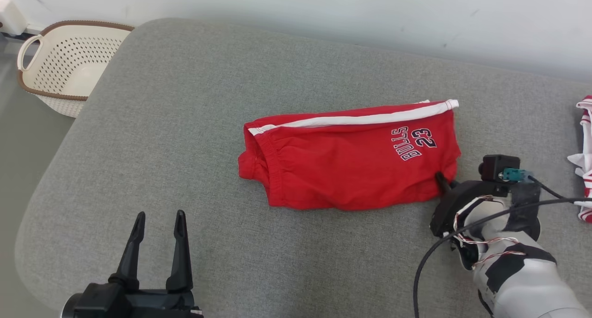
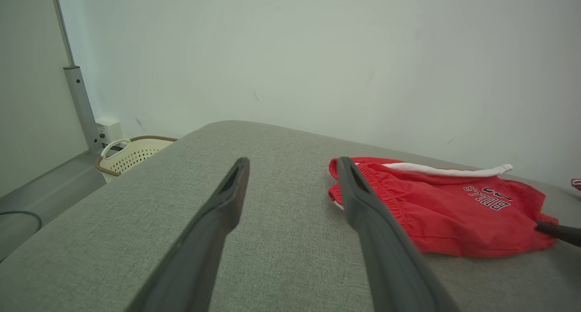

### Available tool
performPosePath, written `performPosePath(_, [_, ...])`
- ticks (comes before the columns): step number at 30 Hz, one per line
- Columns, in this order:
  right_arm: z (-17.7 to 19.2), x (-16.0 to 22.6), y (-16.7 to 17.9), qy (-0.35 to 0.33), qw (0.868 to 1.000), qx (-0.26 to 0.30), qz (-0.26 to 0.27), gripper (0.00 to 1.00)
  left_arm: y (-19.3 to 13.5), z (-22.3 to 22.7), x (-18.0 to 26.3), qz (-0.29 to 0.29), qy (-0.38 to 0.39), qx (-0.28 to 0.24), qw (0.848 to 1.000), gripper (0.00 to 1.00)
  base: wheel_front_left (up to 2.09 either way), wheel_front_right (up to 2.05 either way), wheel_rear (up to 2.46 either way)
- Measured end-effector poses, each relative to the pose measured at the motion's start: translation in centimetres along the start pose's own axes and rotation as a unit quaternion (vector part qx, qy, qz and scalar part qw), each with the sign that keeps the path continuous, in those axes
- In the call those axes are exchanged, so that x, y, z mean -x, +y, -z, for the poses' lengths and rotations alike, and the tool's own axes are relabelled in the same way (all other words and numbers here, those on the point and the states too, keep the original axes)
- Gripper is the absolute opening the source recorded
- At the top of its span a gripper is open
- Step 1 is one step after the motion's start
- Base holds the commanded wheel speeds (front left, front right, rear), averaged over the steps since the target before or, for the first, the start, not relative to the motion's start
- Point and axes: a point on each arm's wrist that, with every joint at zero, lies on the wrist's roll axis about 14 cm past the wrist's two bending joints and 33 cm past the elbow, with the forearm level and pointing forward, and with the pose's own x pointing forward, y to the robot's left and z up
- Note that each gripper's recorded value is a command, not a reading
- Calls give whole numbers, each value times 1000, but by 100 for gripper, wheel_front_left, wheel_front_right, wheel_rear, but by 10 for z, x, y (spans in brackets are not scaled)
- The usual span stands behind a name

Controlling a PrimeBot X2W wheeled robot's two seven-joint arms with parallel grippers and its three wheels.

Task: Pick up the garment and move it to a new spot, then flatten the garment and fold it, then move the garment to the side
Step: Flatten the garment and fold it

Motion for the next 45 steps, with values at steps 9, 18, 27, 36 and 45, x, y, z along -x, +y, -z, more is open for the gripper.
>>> performPosePath(9, [-10,8,14,-36,999,-22,-13,0,-2,-2,4,3,0,4,1000,100,0,0,0])
performPosePath(18, [3,39,33,-60,996,-44,-44,0,-10,-1,14,21,3,10,1000,100,0,0,0])
performPosePath(27, [29,78,41,-57,994,-65,-68,0,-28,-2,15,48,1,20,999,100,0,0,0])
performPosePath(36, [51,106,44,-43,991,-106,-73,0,-36,-1,16,61,3,25,998,100,0,0,0])
performPosePath(45, [40,123,36,-81,990,-104,-53,100,-37,3,20,67,11,27,997,100,0,0,0])
